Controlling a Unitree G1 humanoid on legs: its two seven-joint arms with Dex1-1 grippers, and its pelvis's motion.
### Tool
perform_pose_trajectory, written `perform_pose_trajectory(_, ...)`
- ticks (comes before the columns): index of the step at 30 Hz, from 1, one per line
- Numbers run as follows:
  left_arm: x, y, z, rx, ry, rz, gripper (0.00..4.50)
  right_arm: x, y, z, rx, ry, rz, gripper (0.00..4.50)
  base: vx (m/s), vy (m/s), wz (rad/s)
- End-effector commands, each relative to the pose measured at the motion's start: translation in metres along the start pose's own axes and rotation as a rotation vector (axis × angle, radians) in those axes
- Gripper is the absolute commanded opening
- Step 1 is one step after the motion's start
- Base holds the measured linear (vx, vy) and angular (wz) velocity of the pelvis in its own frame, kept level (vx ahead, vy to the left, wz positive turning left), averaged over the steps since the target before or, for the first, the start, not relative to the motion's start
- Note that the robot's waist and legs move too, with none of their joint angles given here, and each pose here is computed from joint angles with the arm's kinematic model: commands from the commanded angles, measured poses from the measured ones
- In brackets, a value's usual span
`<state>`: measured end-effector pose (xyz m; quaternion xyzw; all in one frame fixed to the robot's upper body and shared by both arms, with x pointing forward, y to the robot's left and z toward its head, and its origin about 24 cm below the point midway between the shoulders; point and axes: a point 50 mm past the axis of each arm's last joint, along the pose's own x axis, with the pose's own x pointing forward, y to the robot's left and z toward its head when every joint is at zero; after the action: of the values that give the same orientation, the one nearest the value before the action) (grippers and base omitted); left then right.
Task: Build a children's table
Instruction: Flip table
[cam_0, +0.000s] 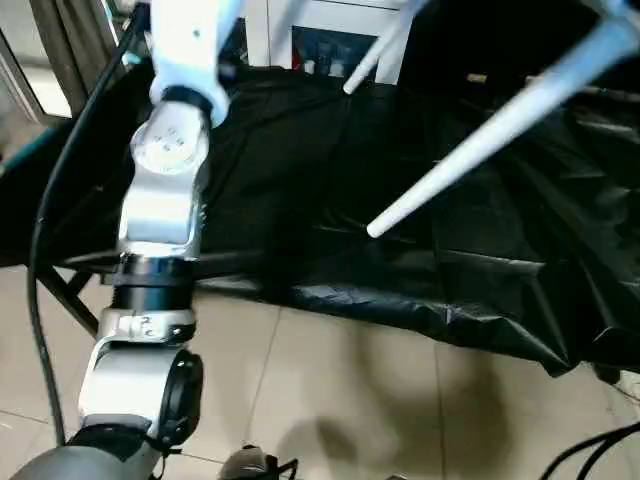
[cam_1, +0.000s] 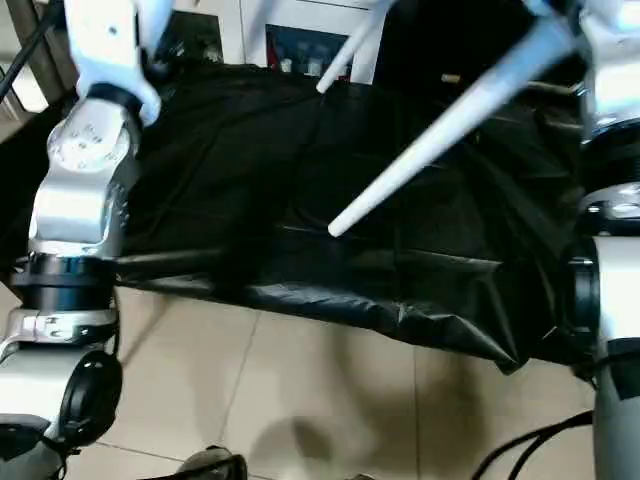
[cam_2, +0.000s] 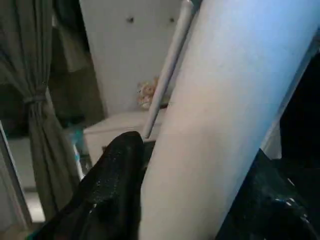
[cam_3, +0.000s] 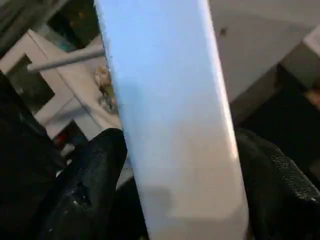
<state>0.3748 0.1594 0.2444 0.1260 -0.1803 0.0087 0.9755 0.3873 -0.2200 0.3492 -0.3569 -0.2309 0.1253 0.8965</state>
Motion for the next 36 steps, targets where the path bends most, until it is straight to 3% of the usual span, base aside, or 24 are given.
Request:
perform_pose_trajectory(1,0.001,0.003,0.009,-0.018,-0.041,0.021,2.23,0.001,0.0,0.005,-0.003,-0.064,0.007,3.72,0.0,0.0,0.0)
perform_pose_trajectory(3,0.001,0.004,0.01,-0.011,-0.043,0.021,2.19,0.001,0.001,0.008,0.014,-0.102,0.009,3.84,0.0,0.0,0.0)
perform_pose_trajectory(4,0.002,0.005,0.01,0.001,-0.046,0.017,2.15,-0.001,0.003,0.015,0.062,-0.199,0.018,3.98,0.0,0.0,0.0)
perform_pose_trajectory(6,0.002,0.005,0.01,0.006,-0.043,0.015,2.11,-0.002,0.005,0.019,0.091,-0.251,0.028,4.1,0.0,0.0,0.0)
perform_pose_trajectory(7,0.002,0.005,0.009,0.016,-0.04,0.009,2.07,-0.006,0.011,0.025,0.13,-0.36,0.052,4.19,0.0,0.0,0.0)
perform_pose_trajectory(10,0.003,0.005,0.008,0.02,-0.039,0.007,2.01,-0.01,0.017,0.03,0.131,-0.44,0.079,4.47,0.0,0.0,0.0)
perform_pose_trajectory(12,0.002,0.005,0.007,0.036,-0.042,-0.004,1.98,-0.016,0.027,0.035,0.148,-0.542,0.101,4.5,0.0,0.0,0.0)
perform_pose_trajectory(13,0.002,0.004,0.005,0.046,-0.04,-0.013,1.98,-0.023,0.043,0.03,0.218,-0.584,0.085,4.5,0.0,0.0,0.0)
perform_pose_trajectory(14,0.001,0.004,0.004,0.047,-0.039,-0.015,1.96,-0.026,0.048,0.028,0.248,-0.59,0.082,4.5,0.0,0.0,0.0)
perform_pose_trajectory(16,0.001,0.004,0.004,0.057,-0.039,-0.017,1.95,-0.028,0.055,0.022,0.269,-0.561,0.066,4.5,0.0,0.0,0.0)
perform_pose_trajectory(18,0.001,0.005,0.003,0.064,-0.04,-0.02,1.93,-0.034,0.069,0.003,0.355,-0.493,-0.005,4.5,0.0,0.0,0.0)
perform_pose_trajectory(20,0.001,0.005,0.002,0.074,-0.042,-0.028,1.9,-0.046,0.094,-0.023,0.431,-0.39,-0.066,4.5,0.0,0.0,0.0)
perform_pose_trajectory(21,0.001,0.005,0.002,0.074,-0.042,-0.028,1.89,-0.046,0.094,-0.023,0.431,-0.39,-0.066,4.5,0.0,0.0,0.0)
perform_pose_trajectory(22,0.001,0.005,0.002,0.079,-0.041,-0.031,1.89,-0.057,0.113,-0.04,0.47,-0.313,-0.089,4.5,0.0,0.0,0.0)
perform_pose_trajectory(26,0.001,0.006,0.001,0.089,-0.04,-0.037,1.86,-0.084,0.145,-0.061,0.56,-0.172,-0.166,4.5,0.0,0.0,0.0)
perform_pose_trajectory(28,0.001,0.006,0.001,0.091,-0.039,-0.039,1.84,-0.089,0.149,-0.065,0.582,-0.144,-0.195,4.5,0.0,0.0,0.0)
perform_pose_trajectory(31,0.001,0.005,0.0,0.095,-0.036,-0.047,1.82,-0.11,0.16,-0.084,0.63,0.03,-0.361,4.5,0.0,0.0,0.0)
perform_pose_trajectory(36,0.001,0.004,0.0,0.101,-0.036,-0.055,1.82,-0.116,0.166,-0.095,0.656,0.163,-0.427,4.5,0.0,0.0,0.0)
